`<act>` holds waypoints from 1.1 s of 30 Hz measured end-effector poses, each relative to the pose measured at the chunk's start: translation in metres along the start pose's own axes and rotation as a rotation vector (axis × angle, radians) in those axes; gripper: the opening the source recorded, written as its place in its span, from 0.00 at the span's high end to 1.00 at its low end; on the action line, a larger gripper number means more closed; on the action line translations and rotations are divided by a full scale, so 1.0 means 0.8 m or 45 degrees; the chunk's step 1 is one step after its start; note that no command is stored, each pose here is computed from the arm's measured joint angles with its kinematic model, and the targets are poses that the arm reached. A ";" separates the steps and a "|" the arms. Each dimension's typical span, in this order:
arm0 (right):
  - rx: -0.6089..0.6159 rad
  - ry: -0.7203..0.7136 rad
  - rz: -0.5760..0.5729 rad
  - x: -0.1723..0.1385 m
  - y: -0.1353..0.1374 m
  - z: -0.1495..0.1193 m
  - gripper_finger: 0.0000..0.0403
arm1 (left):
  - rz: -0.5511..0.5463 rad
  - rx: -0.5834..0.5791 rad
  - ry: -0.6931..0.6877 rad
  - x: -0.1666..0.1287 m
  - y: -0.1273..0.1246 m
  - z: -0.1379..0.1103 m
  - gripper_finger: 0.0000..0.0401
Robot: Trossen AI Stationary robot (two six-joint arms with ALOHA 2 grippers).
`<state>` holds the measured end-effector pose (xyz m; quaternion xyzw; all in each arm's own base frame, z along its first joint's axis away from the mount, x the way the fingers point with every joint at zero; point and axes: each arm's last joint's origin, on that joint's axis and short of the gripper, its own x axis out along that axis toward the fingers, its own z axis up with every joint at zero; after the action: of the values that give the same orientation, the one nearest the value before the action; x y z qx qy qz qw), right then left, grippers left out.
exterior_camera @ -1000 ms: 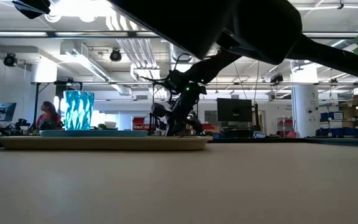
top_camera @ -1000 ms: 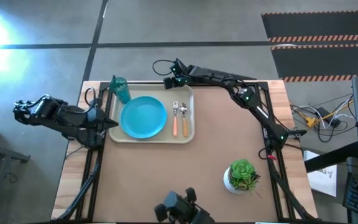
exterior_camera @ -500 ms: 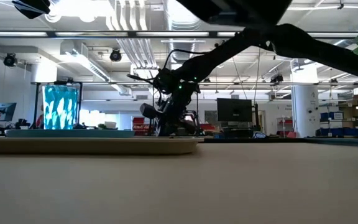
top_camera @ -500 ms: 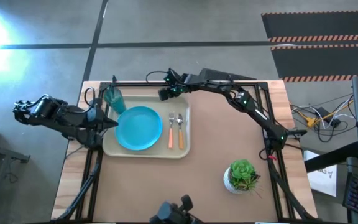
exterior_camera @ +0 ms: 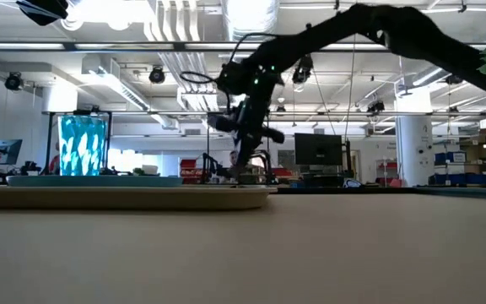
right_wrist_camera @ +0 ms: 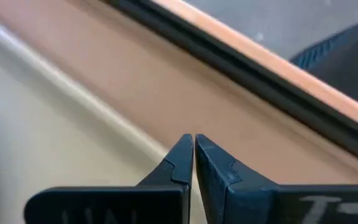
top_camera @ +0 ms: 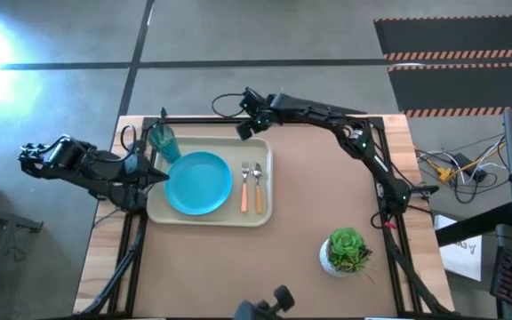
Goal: Pick and place plate/cup/fork/spoon on tray
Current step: Move the white serving tray to the center of the table
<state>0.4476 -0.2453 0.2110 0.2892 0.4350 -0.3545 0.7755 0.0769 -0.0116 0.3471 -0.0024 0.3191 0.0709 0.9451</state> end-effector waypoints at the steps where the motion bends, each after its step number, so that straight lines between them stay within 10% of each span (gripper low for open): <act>1: -0.011 0.031 0.000 -0.010 0.003 -0.004 0.98 | 0.000 0.000 0.000 0.000 0.000 0.000 1.00; 22: -0.113 0.441 -0.187 -0.012 0.039 -0.092 0.98 | -0.001 0.003 0.001 0.000 0.000 0.000 1.00; 33: -0.062 0.333 -0.051 0.011 0.053 -0.098 0.98 | 0.000 0.000 0.000 0.000 0.000 0.000 1.00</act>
<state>0.4482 -0.1642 0.1739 0.3052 0.5467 -0.3185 0.7118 0.0773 -0.0117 0.3471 -0.0024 0.3193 0.0707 0.9450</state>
